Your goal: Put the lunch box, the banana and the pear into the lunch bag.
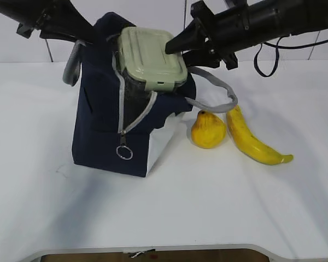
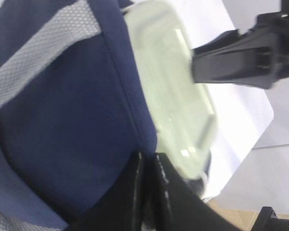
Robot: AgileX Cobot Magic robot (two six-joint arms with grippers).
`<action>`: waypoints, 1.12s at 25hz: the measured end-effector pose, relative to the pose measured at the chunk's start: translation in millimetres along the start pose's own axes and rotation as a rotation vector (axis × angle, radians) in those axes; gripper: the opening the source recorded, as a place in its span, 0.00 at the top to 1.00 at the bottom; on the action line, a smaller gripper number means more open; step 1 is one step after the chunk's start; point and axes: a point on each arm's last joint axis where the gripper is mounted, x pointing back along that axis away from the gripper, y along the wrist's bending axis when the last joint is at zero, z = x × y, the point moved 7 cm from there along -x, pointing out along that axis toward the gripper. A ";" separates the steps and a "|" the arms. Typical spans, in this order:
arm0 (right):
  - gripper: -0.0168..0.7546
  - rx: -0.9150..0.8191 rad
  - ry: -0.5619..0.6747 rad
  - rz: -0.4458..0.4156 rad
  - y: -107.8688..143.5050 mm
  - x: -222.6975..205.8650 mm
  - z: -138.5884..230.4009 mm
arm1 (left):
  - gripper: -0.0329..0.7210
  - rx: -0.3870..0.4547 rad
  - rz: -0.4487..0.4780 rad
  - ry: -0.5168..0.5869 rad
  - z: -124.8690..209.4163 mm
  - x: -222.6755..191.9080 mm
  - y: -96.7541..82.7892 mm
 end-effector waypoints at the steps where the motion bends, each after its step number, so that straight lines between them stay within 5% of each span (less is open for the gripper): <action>1: 0.54 0.015 0.005 0.024 -3.8 0.0 0.7 | 0.94 -0.003 0.004 0.002 0.3 -0.5 -1.1; 6: 0.54 0.036 0.010 0.054 -6.0 -4.8 3.0 | 0.94 -0.030 0.020 0.009 2.0 -8.0 -11.5; 16: 0.54 0.062 0.040 0.013 27.8 -39.7 21.1 | 0.94 -0.079 0.006 -0.034 -4.1 -16.8 -18.8; 28: 0.54 -0.096 0.007 -0.042 11.0 -79.9 26.9 | 0.94 -0.067 0.000 -0.020 -2.6 -24.7 -10.6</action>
